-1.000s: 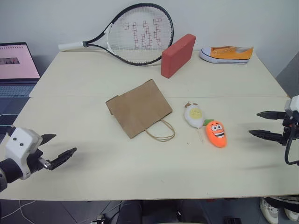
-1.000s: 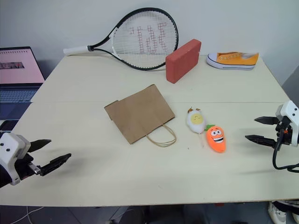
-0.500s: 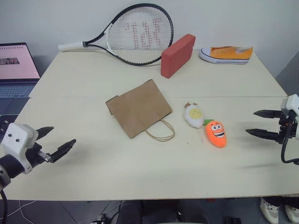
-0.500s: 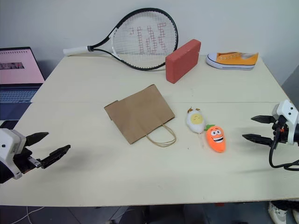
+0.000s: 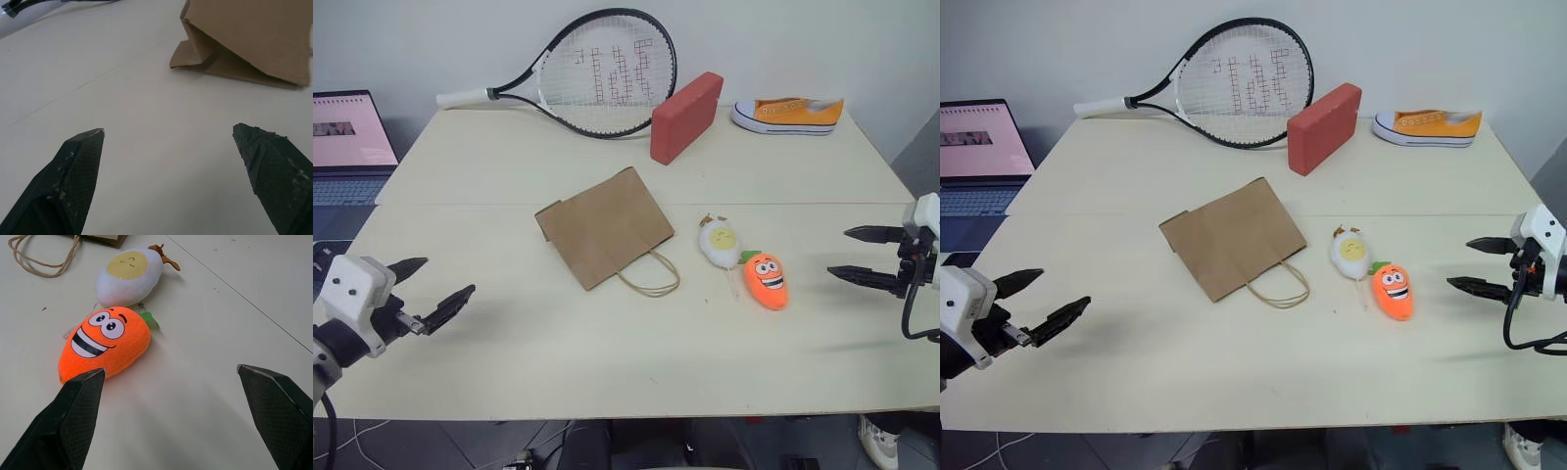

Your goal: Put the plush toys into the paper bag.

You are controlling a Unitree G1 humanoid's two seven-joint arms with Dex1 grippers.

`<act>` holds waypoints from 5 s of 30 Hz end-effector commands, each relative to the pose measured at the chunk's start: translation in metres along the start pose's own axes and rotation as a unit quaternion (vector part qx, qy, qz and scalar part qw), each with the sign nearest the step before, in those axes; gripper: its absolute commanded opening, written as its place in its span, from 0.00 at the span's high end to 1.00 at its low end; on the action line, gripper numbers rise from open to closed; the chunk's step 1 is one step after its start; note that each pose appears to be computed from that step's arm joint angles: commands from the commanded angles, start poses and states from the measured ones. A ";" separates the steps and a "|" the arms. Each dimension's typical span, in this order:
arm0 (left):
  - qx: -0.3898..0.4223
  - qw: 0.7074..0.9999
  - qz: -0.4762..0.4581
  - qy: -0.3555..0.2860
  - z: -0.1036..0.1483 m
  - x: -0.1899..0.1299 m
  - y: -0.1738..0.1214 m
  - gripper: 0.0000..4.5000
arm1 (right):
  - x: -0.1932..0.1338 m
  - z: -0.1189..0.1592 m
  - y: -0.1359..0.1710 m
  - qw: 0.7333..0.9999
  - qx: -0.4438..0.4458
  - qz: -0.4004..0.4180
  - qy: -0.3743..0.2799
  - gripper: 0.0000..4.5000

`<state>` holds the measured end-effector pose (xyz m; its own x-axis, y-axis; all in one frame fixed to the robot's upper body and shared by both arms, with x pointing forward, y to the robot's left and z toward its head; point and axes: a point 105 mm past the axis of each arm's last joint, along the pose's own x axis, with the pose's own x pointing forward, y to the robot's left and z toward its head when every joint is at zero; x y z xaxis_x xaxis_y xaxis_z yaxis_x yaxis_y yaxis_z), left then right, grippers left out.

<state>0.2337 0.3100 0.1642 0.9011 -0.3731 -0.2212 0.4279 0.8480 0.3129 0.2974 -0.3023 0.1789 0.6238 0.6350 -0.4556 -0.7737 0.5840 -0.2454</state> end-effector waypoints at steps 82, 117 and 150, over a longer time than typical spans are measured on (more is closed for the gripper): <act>0.144 0.910 -0.372 -0.109 0.052 0.199 -0.213 0.63 | 0.034 0.081 0.157 0.982 -0.028 0.139 -0.122 0.00; -0.086 0.866 -0.461 -0.174 0.138 0.147 -0.181 1.00 | 0.168 0.083 0.163 0.977 0.093 0.060 -0.182 0.59; -0.120 0.885 -0.361 -0.268 0.206 0.142 -0.119 1.00 | 0.281 0.060 0.161 0.976 0.142 -0.086 -0.139 0.99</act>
<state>0.3289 0.0733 0.2611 0.3430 -0.9262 0.1566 0.9391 0.3422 -0.0325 0.3577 0.0016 0.0803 0.7798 0.6184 -0.0975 -0.6242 0.7799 -0.0456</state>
